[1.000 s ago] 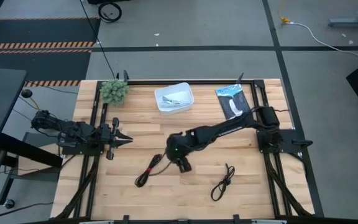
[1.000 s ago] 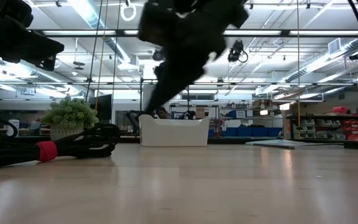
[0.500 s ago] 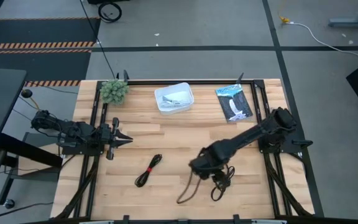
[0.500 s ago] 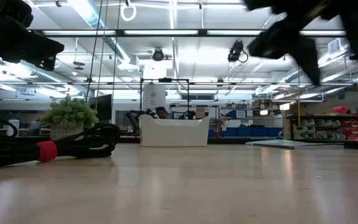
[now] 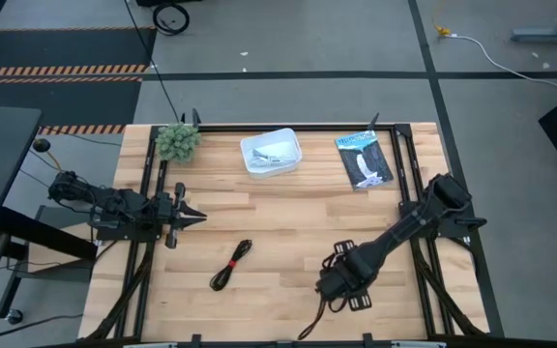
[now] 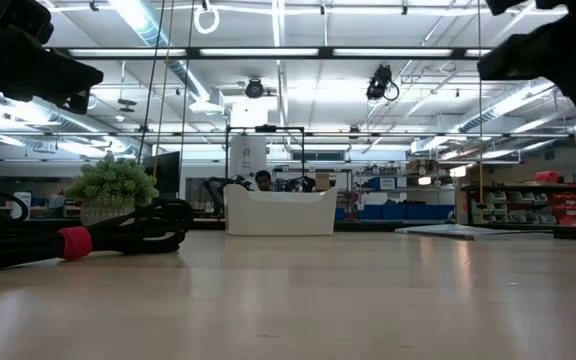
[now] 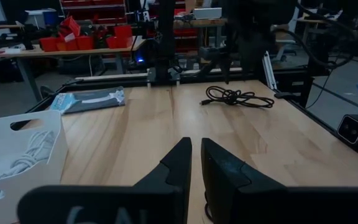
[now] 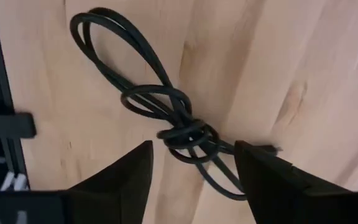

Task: Pick and place USB-C Cables
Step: Put the right black charger cable into the white bin

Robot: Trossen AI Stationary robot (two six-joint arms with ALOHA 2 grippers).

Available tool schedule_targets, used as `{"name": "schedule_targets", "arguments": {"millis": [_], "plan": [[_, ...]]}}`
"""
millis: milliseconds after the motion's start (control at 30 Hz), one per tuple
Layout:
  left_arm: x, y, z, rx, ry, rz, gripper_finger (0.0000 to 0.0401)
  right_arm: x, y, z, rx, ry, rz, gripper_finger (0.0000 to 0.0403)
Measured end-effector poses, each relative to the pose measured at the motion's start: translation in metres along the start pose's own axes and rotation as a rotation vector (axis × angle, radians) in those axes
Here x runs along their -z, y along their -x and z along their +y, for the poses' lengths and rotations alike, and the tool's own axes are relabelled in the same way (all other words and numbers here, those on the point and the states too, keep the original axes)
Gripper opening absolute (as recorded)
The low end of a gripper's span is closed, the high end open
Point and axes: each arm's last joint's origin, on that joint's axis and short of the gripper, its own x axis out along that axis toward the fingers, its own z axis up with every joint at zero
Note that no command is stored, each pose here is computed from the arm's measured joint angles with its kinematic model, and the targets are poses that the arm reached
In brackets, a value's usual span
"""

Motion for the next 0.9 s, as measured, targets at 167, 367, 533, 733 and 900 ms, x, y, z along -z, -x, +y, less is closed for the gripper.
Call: {"name": "schedule_targets", "arguments": {"millis": [167,367,533,733,900], "plan": [[0.0,0.0,0.0,0.0,0.0,0.0,0.0043,0.006,-0.006,0.005,0.014,0.004,0.018,0.0262],[0.0,0.0,0.0,0.0,0.0,0.0,0.0043,0.016,-0.024,0.012,0.047,0.168,0.027,0.0292],[0.0,0.0,0.0,0.0,0.0,0.0,0.0043,0.024,-0.038,0.019,0.122,0.347,-0.003,0.0297],[0.0,0.0,0.0,0.0,0.0,0.0,0.0043,0.03,-0.054,0.017,0.173,0.453,-0.011,0.0291],[0.0,0.0,0.0,0.0,0.0,0.0,0.0043,0.033,-0.067,0.013,0.189,0.474,-0.026,0.0268]]}}
